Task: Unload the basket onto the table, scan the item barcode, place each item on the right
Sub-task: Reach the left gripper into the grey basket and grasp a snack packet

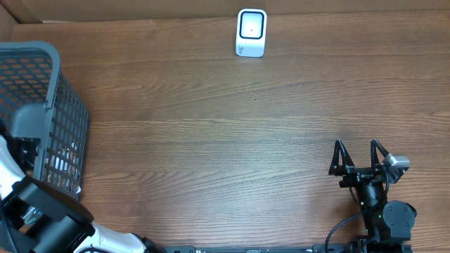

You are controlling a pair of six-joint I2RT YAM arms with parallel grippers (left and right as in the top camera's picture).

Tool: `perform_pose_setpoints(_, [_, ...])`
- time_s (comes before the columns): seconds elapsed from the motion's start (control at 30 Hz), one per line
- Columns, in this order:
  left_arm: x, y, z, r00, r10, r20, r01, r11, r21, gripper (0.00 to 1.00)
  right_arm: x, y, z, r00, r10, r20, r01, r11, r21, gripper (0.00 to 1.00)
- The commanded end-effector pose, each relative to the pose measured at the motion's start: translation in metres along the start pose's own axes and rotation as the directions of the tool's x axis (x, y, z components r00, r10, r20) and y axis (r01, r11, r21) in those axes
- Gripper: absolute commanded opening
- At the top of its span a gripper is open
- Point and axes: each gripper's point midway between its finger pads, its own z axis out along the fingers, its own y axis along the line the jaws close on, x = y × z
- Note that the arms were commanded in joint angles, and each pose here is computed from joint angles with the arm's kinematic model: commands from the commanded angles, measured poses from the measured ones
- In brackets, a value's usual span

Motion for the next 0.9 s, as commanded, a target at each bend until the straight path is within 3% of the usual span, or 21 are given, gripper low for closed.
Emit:
perform_pose_setpoints(0.0, [0.008,0.004,0.026,1.000,0.004,-0.007,-0.005,0.999,-0.031,1.00,0.002,0.002,0.000,1.000,-0.001,0.002,0.001,1.000,-0.013,1.00])
perform_pose_setpoints(0.3, [0.017,-0.006,0.068,0.999,-0.015,0.041,0.015,1.000,0.007,0.99,0.004,0.001,0.000,1.000,0.001,-0.008,-0.001,1.000,-0.010,1.00])
perform_pose_setpoints(0.6, [0.019,-0.009,0.075,0.998,-0.020,0.052,0.019,1.000,0.025,0.58,0.004,0.001,0.000,1.000,0.001,-0.009,-0.001,1.000,-0.010,1.00])
perform_pose_setpoints(0.87, [-0.001,-0.045,0.030,0.994,0.104,0.037,-0.109,0.973,0.202,0.28,0.005,0.002,0.000,1.000,0.001,-0.010,-0.001,1.000,-0.016,1.00])
